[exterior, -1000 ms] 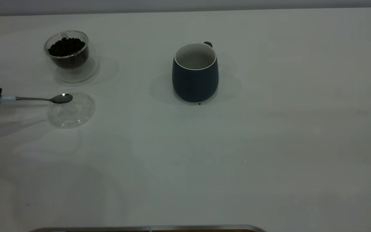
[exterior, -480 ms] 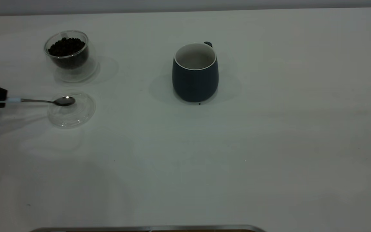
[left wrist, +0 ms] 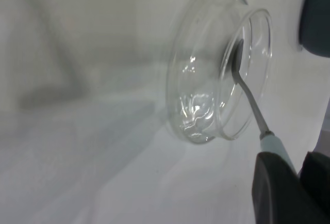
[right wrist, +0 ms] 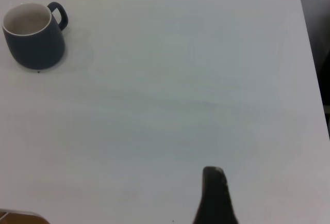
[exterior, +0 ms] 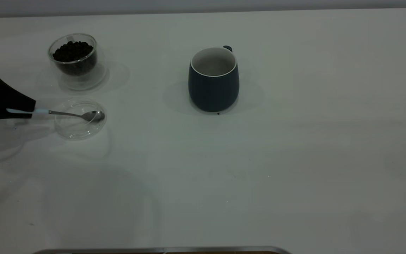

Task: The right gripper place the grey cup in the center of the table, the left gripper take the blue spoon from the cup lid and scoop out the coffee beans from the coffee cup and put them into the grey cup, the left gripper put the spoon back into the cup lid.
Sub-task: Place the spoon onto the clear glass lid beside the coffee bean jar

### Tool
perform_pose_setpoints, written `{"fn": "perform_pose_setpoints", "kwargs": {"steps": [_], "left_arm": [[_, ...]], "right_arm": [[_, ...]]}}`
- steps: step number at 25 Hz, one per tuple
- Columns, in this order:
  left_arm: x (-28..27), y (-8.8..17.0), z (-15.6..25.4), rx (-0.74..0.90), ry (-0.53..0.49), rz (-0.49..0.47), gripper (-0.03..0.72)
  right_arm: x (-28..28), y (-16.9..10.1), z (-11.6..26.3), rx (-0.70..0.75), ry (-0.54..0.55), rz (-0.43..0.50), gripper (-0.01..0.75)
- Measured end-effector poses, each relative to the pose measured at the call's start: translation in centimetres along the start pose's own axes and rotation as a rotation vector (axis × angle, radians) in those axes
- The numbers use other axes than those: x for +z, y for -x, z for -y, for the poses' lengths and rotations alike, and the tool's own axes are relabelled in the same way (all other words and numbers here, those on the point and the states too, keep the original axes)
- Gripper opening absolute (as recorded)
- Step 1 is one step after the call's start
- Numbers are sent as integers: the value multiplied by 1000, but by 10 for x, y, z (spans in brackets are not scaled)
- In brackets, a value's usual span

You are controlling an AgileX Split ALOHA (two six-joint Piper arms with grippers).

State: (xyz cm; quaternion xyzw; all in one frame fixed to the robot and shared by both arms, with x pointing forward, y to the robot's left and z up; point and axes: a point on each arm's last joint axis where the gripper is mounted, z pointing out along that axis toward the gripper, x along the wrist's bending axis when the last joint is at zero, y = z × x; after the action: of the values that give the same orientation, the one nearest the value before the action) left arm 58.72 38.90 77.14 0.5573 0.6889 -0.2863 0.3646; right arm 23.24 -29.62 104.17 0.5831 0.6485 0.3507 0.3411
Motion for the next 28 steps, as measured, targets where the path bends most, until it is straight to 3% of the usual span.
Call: {"fn": "perform_pose_setpoints", "kwargs": {"steps": [4,7,15,18,23,28], "left_arm": [[1,1,0,0,0,1,130],[1,1,0,2,0,0,172],[1,-4,-2,7,22,-50,508],[1,-6,-3,7,31,-71,598],[-7,-7,-11,61,-18,-129,623],[-40,10,-28,66,-167,-275,622]], "right_arm": [[0,0,0,0,0,0,590],[0,0,0,0,0,0,590],[0,0,0,0,0,0,590],[0,0,0,0,0,0,590],[0,0,0,0,0,0,590],[0,0,0,0,0,0,590]]}}
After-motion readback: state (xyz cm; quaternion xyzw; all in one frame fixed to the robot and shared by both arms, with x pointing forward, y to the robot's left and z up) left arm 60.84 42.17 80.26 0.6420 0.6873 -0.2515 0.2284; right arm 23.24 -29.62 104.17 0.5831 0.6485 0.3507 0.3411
